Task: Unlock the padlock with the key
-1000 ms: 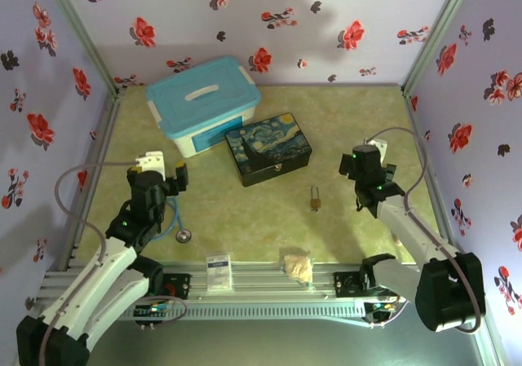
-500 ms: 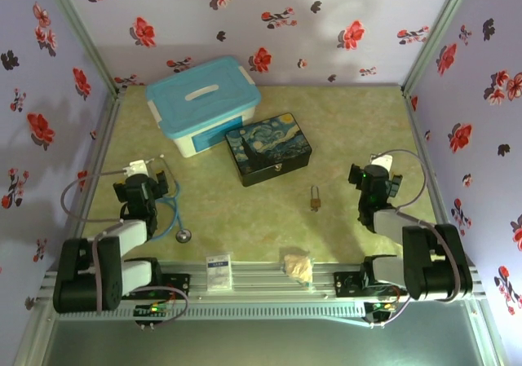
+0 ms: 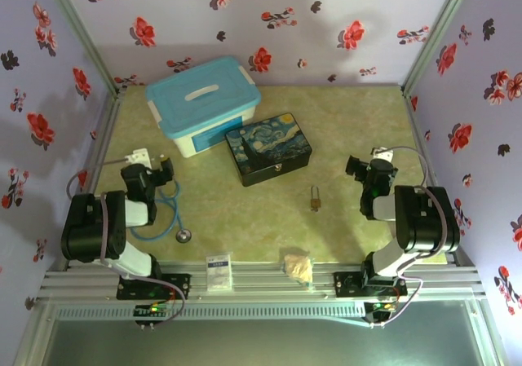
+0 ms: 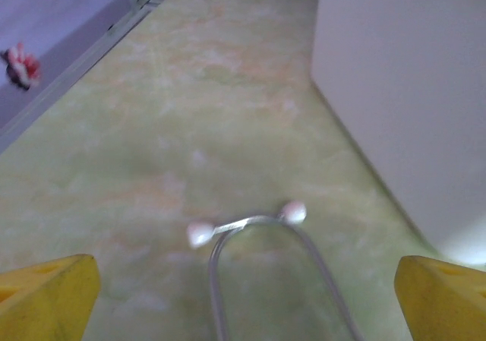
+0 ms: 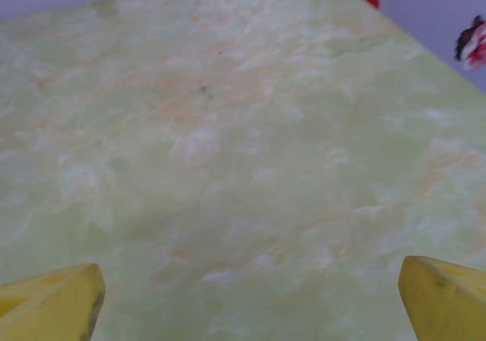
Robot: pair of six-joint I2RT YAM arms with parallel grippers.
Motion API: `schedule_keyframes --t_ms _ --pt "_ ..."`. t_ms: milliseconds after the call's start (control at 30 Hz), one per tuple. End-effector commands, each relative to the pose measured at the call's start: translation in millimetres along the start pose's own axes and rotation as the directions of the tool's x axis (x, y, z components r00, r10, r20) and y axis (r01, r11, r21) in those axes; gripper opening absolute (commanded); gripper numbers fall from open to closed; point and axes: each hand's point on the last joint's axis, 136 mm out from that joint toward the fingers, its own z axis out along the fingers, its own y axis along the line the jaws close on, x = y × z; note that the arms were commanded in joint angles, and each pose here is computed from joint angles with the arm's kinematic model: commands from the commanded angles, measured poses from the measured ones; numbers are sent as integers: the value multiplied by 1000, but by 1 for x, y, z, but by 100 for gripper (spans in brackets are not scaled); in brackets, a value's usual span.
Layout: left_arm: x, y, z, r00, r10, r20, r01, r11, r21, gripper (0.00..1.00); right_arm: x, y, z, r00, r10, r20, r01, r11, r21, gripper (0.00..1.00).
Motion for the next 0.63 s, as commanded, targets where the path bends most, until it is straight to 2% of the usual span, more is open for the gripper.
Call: schedule_keyframes --t_ms 0,133,600 --pt "-14 -15 6 998 60 18 -60 997 39 100 -25 16 2 996 -19 86 24 998 -62 99" --pt "-15 -13 7 997 76 22 -76 997 -6 100 -25 17 1 996 -43 78 45 998 -34 99" --pt "-14 -15 6 997 78 23 -78 997 -7 100 -25 17 2 997 -39 71 41 999 -31 99"
